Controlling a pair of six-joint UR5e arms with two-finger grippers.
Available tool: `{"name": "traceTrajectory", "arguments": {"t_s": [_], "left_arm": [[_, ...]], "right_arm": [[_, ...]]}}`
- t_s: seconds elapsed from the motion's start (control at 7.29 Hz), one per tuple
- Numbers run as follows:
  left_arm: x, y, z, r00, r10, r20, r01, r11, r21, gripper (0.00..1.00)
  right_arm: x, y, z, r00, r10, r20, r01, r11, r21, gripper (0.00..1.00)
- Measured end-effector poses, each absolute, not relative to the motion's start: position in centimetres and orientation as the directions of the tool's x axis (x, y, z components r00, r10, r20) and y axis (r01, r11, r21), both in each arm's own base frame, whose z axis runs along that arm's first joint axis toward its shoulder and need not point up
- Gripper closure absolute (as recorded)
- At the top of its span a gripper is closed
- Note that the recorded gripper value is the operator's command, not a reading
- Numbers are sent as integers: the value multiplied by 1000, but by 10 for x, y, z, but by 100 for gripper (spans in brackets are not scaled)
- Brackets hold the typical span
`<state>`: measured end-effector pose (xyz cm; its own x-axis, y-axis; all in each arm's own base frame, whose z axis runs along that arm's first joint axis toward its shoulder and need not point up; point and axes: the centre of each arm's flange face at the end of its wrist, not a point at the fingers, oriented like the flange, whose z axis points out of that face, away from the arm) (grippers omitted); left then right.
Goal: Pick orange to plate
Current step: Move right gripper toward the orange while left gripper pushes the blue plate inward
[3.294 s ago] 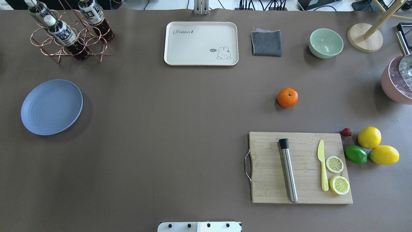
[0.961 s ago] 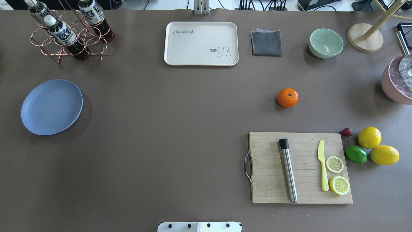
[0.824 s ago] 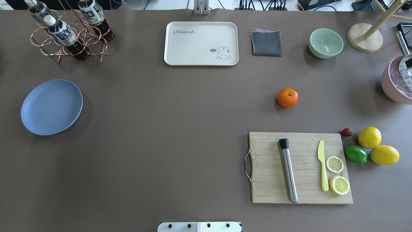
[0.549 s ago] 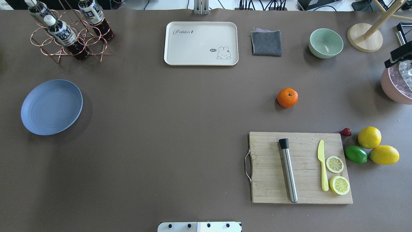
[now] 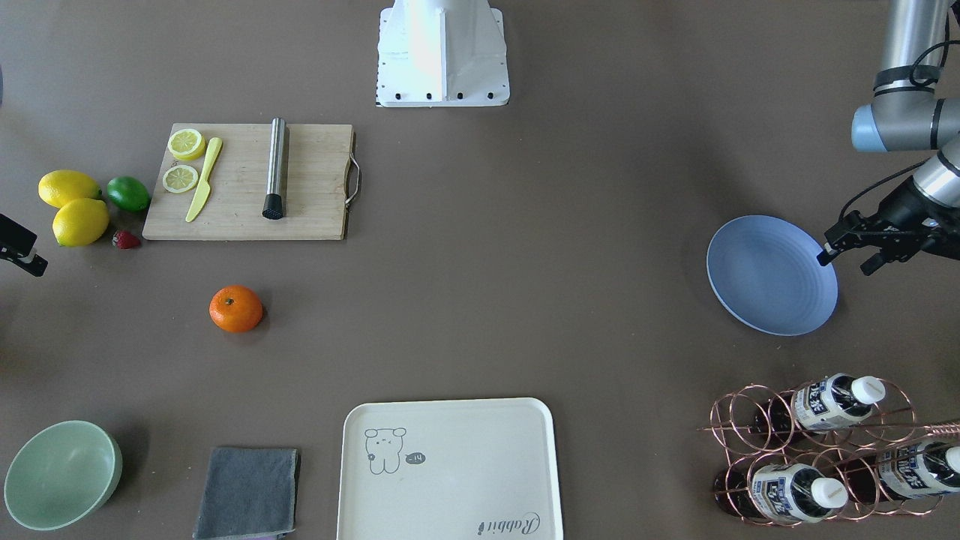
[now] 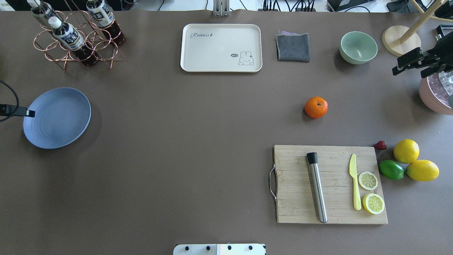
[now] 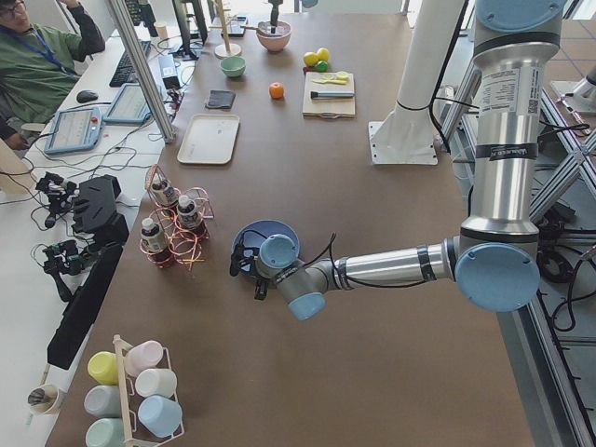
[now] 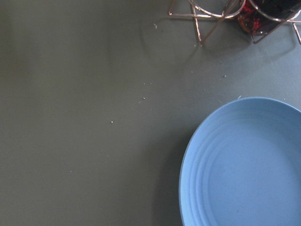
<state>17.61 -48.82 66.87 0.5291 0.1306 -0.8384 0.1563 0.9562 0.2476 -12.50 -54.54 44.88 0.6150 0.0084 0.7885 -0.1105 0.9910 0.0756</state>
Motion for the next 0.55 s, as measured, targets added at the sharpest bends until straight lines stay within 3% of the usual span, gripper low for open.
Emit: {"name": "traceTrajectory", "arguments": {"t_s": [0.14, 0.27, 0.55], "left_arm": [[187, -492, 672, 534, 131, -835, 151, 957, 246, 94], [191, -494, 672, 534, 132, -835, 148, 958, 245, 100], [192, -496, 663, 508, 133, -851, 139, 962, 234, 100]], "right_arm": [[-126, -546, 448, 616, 7, 788, -111, 991, 78, 0], [-126, -546, 447, 618, 7, 786, -113, 990, 80, 0], [-126, -546, 448, 621, 8, 784, -115, 990, 81, 0]]}}
